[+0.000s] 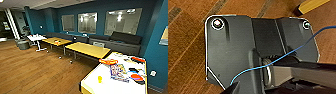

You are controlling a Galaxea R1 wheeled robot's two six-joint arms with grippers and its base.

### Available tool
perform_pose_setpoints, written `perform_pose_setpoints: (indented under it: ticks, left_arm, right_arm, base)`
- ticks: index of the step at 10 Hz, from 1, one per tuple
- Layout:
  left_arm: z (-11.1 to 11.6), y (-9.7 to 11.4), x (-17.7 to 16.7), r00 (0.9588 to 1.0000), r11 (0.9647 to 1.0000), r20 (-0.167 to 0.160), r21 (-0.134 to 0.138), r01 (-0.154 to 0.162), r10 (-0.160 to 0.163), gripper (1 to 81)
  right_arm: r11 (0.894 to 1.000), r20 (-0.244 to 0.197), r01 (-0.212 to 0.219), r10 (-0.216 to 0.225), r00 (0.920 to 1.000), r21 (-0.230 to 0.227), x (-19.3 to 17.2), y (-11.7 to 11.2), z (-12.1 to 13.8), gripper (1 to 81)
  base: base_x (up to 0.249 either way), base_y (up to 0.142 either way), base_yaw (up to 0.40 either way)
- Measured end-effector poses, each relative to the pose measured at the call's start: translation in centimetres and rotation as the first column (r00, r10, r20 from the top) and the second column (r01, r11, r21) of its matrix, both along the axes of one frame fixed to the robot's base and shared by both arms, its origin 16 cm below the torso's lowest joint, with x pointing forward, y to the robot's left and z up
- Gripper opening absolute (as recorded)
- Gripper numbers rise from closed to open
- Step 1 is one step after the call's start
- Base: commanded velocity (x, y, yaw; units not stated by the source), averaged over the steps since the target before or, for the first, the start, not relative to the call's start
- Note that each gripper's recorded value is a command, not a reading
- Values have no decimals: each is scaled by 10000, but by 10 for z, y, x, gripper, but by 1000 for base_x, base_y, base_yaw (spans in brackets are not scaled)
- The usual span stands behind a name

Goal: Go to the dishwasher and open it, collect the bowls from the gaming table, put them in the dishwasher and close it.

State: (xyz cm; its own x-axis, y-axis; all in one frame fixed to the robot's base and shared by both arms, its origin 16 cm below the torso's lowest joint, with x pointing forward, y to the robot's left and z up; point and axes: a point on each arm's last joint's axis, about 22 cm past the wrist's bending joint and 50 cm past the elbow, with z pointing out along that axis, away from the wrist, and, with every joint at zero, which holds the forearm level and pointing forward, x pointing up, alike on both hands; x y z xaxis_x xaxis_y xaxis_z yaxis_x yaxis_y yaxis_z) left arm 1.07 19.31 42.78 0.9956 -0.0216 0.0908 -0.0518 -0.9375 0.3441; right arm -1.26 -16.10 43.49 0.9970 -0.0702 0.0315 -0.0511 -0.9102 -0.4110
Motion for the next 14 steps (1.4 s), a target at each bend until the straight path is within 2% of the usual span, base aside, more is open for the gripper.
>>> perform_pose_setpoints:
  ticks: [8,11,13,14]
  left_arm:
    - [0,-3,-1,10000,10000,-7,-32,1,-1,811]
    - [0,3,11,9999,10000,156,46,-28,27,811]
    - [0,-2,-2,10000,10000,-51,-21,1,-1,811]
    - [0,-1,-2,10000,10000,-35,-6,0,0,811]
  right_arm:
    - [10000,25,0,0,10000,-11,2,0,0,811]
    - [10000,190,16,-17,9998,71,16,6,1,811]
    - [10000,86,7,-7,10000,-20,8,-1,0,811]
    - [10000,43,-1,1,10000,-29,4,-1,0,811]
  base:
    - [153,97,0]
    - [63,0,0]
    - [0,0,0]
    - [0,0,0]
